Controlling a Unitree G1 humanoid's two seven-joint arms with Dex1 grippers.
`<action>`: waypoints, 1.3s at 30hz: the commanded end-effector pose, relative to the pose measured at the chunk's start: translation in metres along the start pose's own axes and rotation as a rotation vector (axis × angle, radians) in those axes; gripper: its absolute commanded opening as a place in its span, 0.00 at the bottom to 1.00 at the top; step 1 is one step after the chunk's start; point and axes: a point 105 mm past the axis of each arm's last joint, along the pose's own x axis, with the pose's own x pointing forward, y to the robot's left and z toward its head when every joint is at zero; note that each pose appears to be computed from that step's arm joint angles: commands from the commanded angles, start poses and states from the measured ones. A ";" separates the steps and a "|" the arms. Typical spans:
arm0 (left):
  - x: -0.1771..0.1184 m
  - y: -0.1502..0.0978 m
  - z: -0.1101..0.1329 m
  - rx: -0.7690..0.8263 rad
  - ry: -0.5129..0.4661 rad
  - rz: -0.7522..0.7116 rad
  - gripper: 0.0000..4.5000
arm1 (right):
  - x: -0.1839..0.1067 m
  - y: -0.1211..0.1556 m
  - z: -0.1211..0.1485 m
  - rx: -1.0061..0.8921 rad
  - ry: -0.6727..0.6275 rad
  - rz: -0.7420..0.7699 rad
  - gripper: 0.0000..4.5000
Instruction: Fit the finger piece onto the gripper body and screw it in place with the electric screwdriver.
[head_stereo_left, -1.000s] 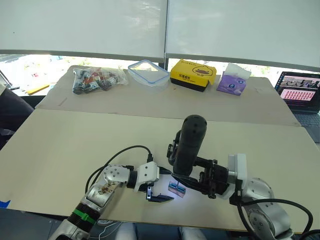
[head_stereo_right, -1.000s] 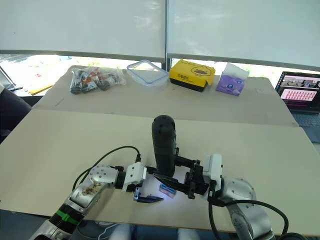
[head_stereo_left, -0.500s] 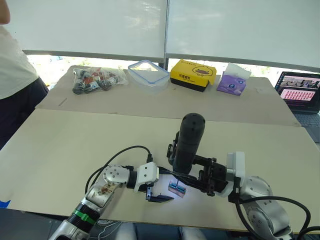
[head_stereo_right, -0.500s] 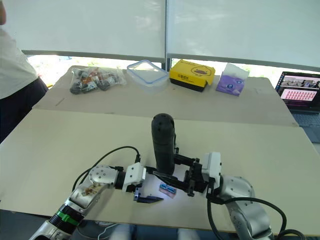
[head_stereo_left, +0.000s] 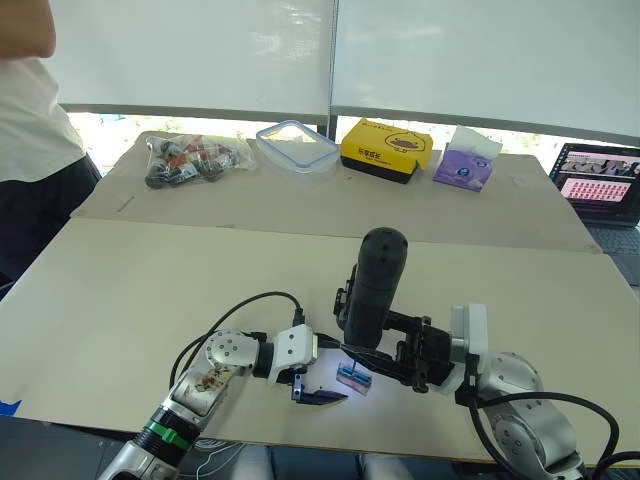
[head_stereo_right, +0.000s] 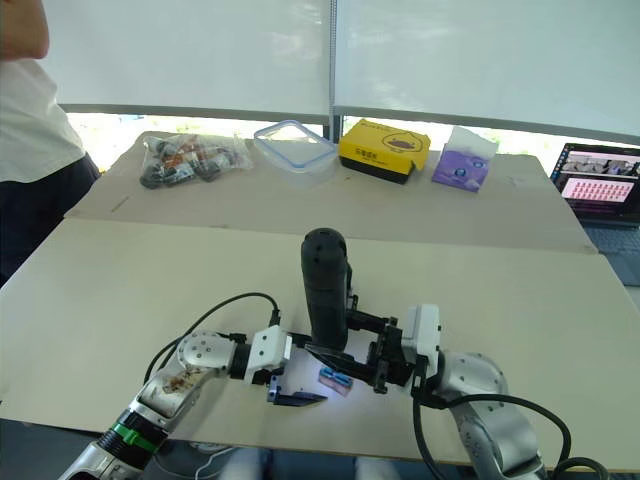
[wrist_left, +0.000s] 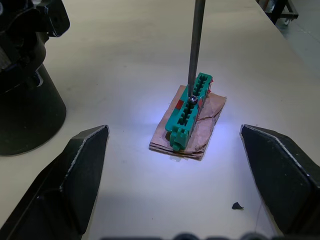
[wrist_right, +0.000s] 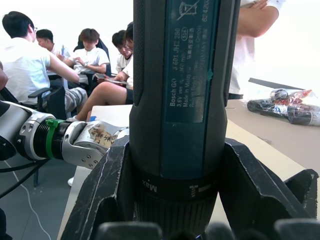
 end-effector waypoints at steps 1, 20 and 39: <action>0.001 -0.012 -0.025 -0.082 0.070 -0.030 0.99 | 0.003 0.003 0.013 -0.046 -0.043 0.022 0.43; 0.002 -0.012 -0.024 -0.086 0.070 -0.032 0.99 | 0.000 0.003 0.007 -0.031 -0.021 0.018 0.43; 0.002 -0.012 -0.023 -0.088 0.070 -0.034 0.99 | -0.003 -0.001 0.011 -0.036 -0.023 0.014 0.43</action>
